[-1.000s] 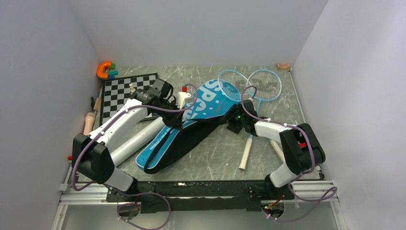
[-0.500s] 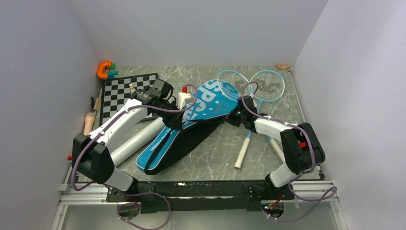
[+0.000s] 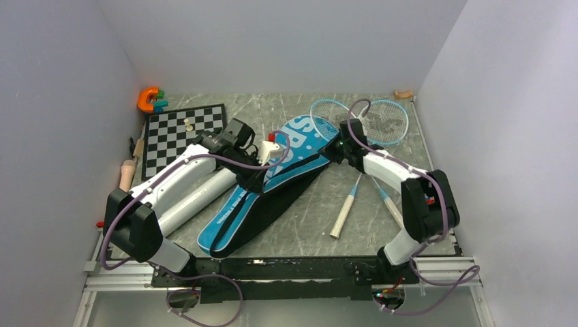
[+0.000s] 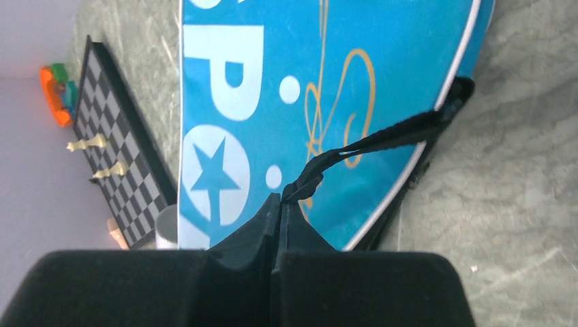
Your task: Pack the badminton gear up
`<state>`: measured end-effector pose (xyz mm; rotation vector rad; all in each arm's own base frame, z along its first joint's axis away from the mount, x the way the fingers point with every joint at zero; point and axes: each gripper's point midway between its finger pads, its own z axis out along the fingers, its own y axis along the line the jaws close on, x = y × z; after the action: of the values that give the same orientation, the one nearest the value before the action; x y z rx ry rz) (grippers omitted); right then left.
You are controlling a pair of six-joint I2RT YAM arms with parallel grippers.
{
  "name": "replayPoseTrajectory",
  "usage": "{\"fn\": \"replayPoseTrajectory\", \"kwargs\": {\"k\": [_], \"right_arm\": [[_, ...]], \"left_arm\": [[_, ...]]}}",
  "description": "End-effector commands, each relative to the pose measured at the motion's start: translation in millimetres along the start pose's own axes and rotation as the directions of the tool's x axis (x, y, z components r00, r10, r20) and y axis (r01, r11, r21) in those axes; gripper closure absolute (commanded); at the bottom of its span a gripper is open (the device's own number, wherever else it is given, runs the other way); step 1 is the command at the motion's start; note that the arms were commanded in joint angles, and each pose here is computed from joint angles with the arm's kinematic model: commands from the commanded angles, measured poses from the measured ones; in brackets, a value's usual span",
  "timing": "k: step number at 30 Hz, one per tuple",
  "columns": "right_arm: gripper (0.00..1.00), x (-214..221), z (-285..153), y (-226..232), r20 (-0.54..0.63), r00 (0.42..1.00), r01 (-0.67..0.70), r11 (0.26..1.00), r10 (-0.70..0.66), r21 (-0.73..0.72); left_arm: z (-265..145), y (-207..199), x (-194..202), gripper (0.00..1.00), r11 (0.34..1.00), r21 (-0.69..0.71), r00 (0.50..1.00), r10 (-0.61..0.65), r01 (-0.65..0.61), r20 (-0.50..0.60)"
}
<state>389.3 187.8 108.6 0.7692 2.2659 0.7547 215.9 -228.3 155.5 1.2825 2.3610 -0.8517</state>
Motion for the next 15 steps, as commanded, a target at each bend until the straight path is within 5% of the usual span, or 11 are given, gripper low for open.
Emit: {"fn": "replayPoseTrajectory", "kwargs": {"k": [1,4,9,12,15], "right_arm": [[1.00,-4.8,20.3,19.3,-0.024,1.000,-0.011,1.000,0.010,-0.023],[0.98,0.7,31.9,17.3,-0.063,0.998,-0.004,1.000,0.003,-0.005],[0.41,4.5,29.0,16.3,-0.107,0.993,0.043,0.999,-0.043,0.003],[0.24,-7.6,10.4,25.6,-0.090,0.993,0.076,0.997,-0.078,-0.021],[0.18,-28.1,-13.2,27.1,-0.028,0.992,0.121,0.993,-0.121,-0.006]], "left_arm": [[2.0,-21.5,-2.7,1.00,0.994,0.084,0.998,0.067,-0.067,0.012],[2.4,-26.1,-2.5,1.00,0.992,0.099,0.997,0.077,-0.078,0.013],[0.5,-27.4,-7.9,1.00,0.992,0.101,0.997,0.068,-0.070,0.029],[-1.7,-22.8,-11.3,1.00,0.995,0.094,0.999,0.030,-0.034,0.042],[-11.4,-13.2,-17.5,1.00,0.996,0.090,0.996,-0.019,0.012,0.083]]}}
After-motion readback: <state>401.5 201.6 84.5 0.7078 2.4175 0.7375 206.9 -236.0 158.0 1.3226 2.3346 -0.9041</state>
